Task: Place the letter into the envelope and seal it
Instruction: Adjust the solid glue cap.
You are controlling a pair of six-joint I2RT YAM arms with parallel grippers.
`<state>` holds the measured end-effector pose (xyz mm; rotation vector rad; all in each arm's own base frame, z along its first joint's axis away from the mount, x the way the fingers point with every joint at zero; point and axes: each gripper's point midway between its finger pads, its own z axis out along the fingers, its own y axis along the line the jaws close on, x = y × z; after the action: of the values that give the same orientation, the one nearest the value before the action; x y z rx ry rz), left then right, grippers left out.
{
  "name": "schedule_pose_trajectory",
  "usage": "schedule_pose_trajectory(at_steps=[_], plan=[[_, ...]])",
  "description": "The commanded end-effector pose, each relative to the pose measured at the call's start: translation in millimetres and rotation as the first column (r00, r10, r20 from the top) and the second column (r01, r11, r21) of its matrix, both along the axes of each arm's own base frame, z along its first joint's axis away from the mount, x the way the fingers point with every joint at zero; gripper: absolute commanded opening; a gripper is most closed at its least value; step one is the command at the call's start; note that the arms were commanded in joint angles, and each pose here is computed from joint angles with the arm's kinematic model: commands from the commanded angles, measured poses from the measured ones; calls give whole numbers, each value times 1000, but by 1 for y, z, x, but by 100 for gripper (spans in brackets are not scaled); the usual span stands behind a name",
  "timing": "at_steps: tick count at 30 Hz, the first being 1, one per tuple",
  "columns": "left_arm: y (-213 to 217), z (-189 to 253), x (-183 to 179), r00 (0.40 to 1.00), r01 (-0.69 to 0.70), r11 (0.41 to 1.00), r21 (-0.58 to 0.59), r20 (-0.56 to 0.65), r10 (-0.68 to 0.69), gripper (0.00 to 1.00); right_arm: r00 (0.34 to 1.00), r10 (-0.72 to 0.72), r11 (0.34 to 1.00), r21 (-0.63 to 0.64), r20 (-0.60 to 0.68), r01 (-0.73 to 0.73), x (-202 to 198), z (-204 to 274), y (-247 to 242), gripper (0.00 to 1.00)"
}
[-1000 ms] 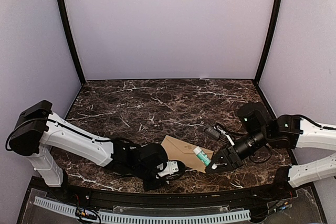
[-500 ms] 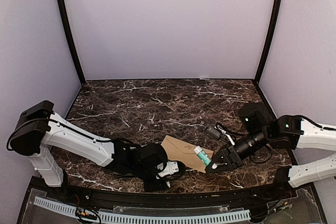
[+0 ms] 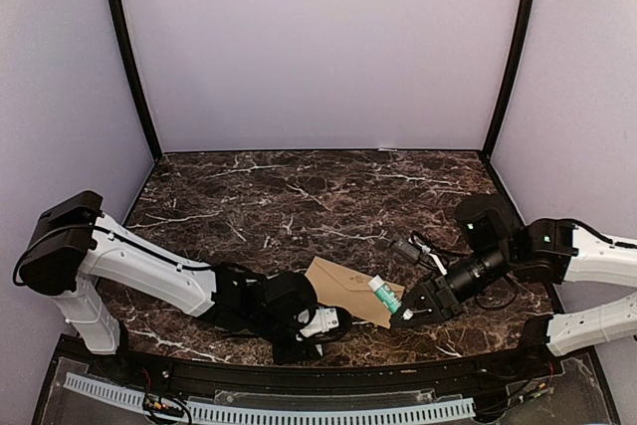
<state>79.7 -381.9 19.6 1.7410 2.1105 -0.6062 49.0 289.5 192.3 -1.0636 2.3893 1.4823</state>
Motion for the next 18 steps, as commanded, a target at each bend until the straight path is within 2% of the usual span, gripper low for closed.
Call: schedule_pose_trajectory(at_steps=[1, 5, 8, 12, 18], plan=[[15, -12, -9, 999, 4, 999, 53, -48, -2, 24, 1000, -7, 999, 31, 20, 6, 2, 6, 1, 0], [14, -1, -5, 1000, -12, 1000, 24, -27, 12, 17, 1000, 4, 1000, 21, 8, -5, -1, 1, 0, 0], [10, 21, 4, 999, -34, 999, -21, 28, 34, 16, 999, 38, 999, 21, -32, -37, -9, -3, -1, 0], [3, 79, 14, 992, -14, 989, -146, 120, 32, 15, 988, 120, 993, -4, -100, -121, -29, -14, -1, 0], [-6, 151, 14, 961, 134, 940, -314, 273, -45, 16, 949, 258, 965, -5, -180, -263, -63, -11, 11, 0]])
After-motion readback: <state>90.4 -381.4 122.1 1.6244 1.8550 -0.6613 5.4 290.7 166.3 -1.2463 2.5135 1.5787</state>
